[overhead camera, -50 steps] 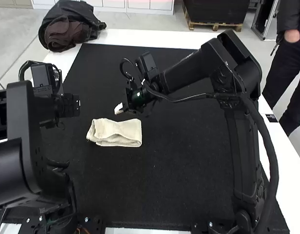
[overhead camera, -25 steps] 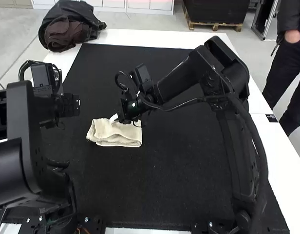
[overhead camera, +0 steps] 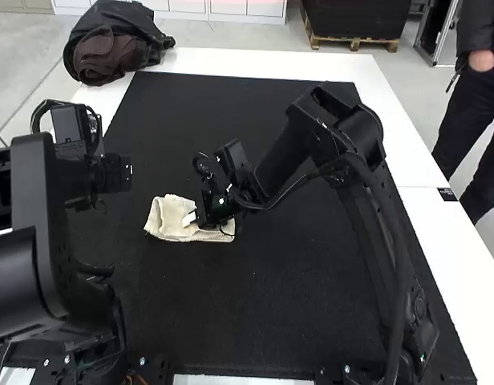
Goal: Fold the towel.
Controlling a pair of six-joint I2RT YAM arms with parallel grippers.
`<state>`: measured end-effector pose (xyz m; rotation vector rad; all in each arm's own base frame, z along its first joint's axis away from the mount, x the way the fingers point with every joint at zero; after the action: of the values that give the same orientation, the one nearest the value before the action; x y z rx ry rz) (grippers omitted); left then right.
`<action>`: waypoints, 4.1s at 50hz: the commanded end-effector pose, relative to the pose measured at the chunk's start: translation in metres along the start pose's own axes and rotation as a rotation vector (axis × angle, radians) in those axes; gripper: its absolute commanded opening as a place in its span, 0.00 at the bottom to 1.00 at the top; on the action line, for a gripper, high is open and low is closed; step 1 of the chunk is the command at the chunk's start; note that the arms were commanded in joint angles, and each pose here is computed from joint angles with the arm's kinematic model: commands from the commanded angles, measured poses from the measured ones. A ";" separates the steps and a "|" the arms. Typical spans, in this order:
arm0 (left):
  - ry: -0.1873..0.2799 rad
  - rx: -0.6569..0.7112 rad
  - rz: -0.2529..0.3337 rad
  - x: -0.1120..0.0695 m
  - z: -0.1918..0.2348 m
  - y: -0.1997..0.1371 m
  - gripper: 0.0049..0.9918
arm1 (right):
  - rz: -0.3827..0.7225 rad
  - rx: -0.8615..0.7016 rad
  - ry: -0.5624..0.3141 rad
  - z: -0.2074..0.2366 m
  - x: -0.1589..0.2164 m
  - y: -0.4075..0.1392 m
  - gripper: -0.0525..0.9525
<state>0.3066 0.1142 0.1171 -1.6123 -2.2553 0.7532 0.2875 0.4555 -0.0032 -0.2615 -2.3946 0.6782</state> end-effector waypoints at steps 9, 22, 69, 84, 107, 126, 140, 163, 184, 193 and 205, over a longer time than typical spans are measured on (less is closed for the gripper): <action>0.002 -0.080 0.017 -0.003 -0.038 -0.009 0.97 | -0.050 -0.098 0.019 -0.052 0.041 -0.027 0.03; -0.014 -0.142 0.042 -0.011 -0.077 -0.019 0.97 | -0.077 -0.258 -0.026 -0.130 0.087 -0.094 0.03; -0.041 -0.370 0.333 -0.115 -0.167 -0.126 0.97 | 0.375 -0.903 -0.150 -0.199 0.124 -0.500 0.23; -0.065 -0.586 0.386 -0.107 -0.191 -0.203 0.97 | 0.460 -1.055 -0.272 -0.135 0.192 -0.554 0.86; -0.106 -0.886 0.445 -0.081 -0.173 -0.313 0.97 | 0.557 -1.308 -0.466 -0.036 0.290 -0.575 0.96; -0.147 -1.118 0.415 -0.052 -0.145 -0.376 0.97 | 0.968 -1.507 -0.602 -0.008 0.322 -0.631 0.96; -0.082 -1.185 0.281 -0.047 -0.141 -0.327 0.97 | 1.280 -1.297 -0.559 -0.006 0.205 -0.611 0.96; -0.030 -1.073 0.194 -0.048 -0.077 -0.202 0.97 | 1.386 -1.225 -0.396 0.039 0.056 -0.556 0.96; -0.139 -0.688 0.053 -0.025 -0.014 -0.122 0.97 | 1.372 -1.038 -0.203 0.077 -0.004 -0.517 0.96; -0.173 -0.602 0.061 -0.025 0.003 -0.110 0.97 | 1.393 -0.749 -0.110 0.117 -0.038 -0.484 0.96; -0.204 -0.595 0.065 -0.024 0.004 -0.109 0.97 | 1.334 -0.733 -0.129 0.115 -0.037 -0.474 0.96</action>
<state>0.2272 0.0607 0.1766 -1.9391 -2.7277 0.2408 0.2361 -0.0103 0.1545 -2.2778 -2.1768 0.2282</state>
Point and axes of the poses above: each hand's point on the last joint's axis, 136 mm out from that joint toward the fingers, its own y axis out along the fingers, its own x axis along the line the jaws close on, z = x × y, the point moved 1 cm from there along -y, back along the fingers, and after that the axes turned 11 degrees about -y, right-handed, at the moved point
